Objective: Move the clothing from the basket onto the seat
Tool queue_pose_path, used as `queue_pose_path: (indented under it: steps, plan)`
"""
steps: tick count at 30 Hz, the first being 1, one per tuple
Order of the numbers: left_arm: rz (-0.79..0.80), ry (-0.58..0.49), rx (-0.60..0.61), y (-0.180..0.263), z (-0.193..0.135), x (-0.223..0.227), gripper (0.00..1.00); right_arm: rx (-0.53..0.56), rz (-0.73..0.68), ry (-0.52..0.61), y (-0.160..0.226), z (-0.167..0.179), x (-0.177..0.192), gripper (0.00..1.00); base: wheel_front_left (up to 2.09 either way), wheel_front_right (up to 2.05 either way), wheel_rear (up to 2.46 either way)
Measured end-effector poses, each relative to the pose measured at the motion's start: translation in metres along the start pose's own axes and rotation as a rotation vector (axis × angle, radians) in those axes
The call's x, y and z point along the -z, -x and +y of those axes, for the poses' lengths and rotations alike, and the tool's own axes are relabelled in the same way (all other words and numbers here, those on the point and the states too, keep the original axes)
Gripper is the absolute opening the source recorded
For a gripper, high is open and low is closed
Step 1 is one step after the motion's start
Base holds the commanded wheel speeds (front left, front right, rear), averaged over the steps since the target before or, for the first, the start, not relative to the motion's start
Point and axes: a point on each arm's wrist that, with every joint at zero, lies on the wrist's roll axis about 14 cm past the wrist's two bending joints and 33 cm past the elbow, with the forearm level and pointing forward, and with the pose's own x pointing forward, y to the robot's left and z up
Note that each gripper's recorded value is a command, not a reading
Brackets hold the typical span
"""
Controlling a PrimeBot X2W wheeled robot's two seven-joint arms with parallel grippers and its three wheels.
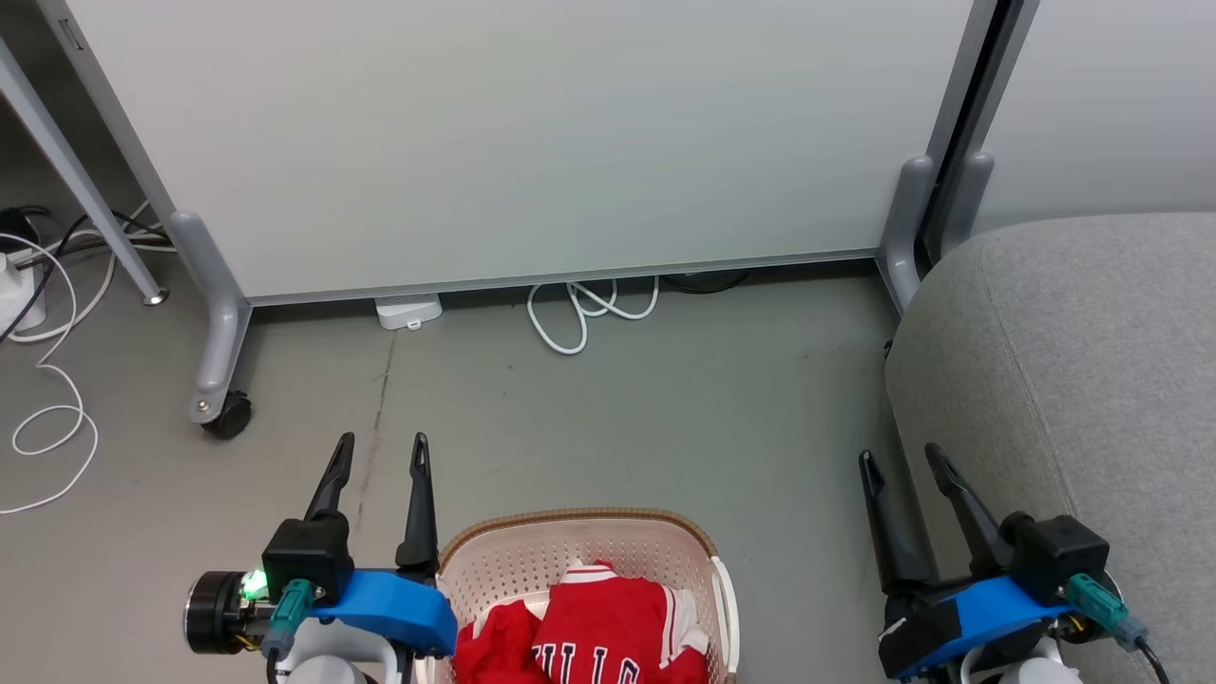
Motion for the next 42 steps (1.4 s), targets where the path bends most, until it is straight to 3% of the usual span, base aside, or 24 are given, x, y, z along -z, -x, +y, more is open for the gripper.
queue_pose_path:
  steps: [15, 30, 42]
  plan:
    - [0.012, -0.033, 0.051, 0.003, -0.008, 0.009, 1.00, -0.042, -0.003, 0.101, -0.002, 0.008, 0.001, 1.00, 0.00, 0.00, 0.00]
    - [0.023, -0.023, 0.055, 0.001, -0.007, 0.011, 1.00, -0.045, 0.000, 0.102, -0.002, 0.009, 0.002, 1.00, 0.00, 0.00, 0.00]
    - [0.091, -0.075, 0.178, -0.048, -0.025, 0.028, 1.00, -0.019, -0.008, 0.114, -0.021, -0.005, 0.001, 1.00, 0.00, 0.00, 0.00]
